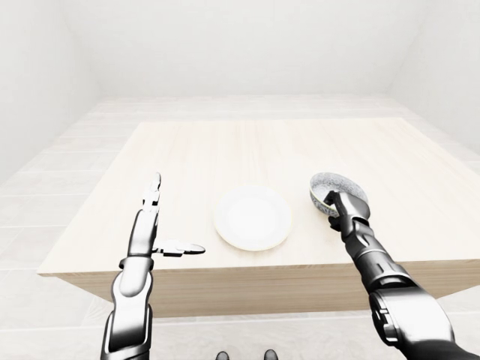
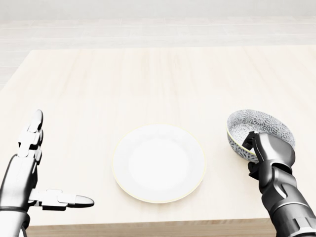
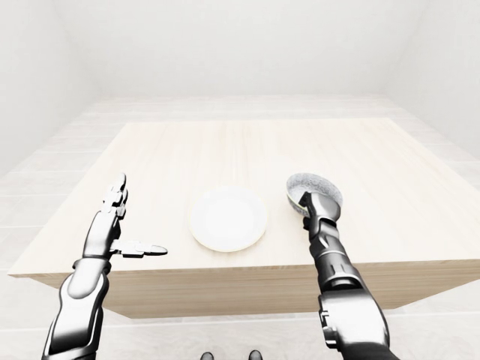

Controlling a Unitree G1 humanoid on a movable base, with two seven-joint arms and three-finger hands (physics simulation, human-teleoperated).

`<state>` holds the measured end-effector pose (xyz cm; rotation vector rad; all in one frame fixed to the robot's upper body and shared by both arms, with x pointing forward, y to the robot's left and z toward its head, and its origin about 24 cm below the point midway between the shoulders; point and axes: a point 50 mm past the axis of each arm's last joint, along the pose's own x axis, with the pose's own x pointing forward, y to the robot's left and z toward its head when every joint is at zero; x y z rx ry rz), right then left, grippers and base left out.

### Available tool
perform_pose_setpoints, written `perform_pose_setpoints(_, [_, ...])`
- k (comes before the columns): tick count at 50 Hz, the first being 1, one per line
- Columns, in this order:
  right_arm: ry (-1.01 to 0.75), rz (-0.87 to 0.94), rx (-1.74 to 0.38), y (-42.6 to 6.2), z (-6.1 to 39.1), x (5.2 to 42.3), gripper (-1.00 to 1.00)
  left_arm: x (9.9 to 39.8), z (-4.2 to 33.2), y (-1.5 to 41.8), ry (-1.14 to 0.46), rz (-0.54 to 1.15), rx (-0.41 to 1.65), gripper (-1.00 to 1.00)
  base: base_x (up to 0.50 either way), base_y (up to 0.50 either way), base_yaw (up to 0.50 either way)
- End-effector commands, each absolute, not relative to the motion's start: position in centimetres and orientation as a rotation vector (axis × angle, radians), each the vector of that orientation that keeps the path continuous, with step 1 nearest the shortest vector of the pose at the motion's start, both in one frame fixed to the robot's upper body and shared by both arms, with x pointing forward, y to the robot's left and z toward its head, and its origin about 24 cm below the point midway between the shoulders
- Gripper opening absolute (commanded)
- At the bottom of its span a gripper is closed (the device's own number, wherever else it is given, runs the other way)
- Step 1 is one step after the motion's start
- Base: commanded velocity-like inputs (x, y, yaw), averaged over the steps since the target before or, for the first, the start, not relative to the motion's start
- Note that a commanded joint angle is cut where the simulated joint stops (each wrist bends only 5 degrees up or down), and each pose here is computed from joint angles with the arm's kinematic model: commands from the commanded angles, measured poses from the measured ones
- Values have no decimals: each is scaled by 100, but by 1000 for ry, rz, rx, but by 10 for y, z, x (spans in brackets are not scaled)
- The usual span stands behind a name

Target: Put the bowl on the plate.

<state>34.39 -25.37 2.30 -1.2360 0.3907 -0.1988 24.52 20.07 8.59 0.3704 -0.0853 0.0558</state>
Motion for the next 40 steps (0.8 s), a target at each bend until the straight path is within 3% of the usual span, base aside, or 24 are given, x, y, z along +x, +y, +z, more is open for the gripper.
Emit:
perform_pose_setpoints(1, [408, -164, -1252, -251, 18, 341, -54, 245, 87, 201, -89, 57, 369, 100, 0, 0, 0])
perform_pose_setpoints(40, [240, -86, -1344, -241, 63, 348, -59, 246, 86, 203, -85, 59, 365, 100, 0, 0, 0])
